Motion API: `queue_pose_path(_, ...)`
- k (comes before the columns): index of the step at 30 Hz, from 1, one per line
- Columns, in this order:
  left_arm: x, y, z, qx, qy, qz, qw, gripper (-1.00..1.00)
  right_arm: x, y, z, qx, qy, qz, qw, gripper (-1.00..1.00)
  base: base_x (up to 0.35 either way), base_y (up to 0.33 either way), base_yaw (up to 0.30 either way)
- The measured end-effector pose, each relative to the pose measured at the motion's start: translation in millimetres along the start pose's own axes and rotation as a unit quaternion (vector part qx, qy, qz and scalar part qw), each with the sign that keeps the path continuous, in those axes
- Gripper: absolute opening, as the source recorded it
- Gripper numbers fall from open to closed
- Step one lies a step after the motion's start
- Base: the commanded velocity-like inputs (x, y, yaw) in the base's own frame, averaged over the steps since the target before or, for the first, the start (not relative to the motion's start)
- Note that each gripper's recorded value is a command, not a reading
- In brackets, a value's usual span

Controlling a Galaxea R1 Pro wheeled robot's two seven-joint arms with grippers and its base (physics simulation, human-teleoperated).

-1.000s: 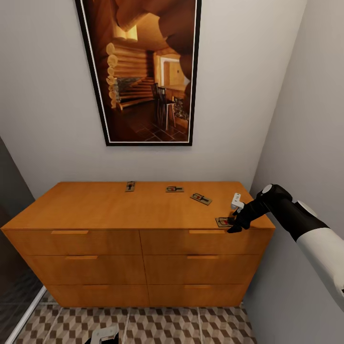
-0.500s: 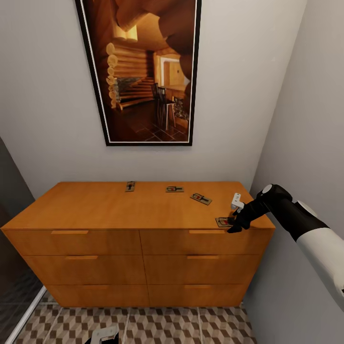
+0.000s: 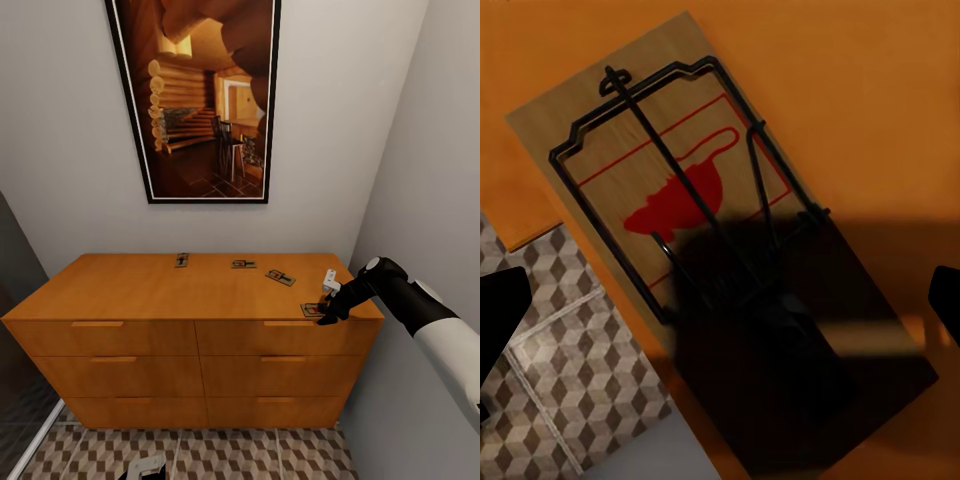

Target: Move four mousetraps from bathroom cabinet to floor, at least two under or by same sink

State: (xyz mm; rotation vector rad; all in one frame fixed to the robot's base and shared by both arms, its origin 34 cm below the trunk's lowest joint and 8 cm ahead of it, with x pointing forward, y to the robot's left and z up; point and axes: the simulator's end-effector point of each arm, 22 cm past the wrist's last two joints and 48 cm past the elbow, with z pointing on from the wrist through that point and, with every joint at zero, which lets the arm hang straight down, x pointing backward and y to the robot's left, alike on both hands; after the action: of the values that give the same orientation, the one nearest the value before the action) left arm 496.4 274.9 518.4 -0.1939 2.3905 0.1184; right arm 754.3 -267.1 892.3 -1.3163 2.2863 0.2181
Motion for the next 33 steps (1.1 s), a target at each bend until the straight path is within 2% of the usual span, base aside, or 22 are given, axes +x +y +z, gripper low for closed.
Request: queue_pose_path(33,1.3,0.1,0.2,0.0,0.001,0.0,1.0,1.0,0.0,0.2,2.0,-0.001,0.0,0.0,1.0,1.0,0.0,0.0,0.0)
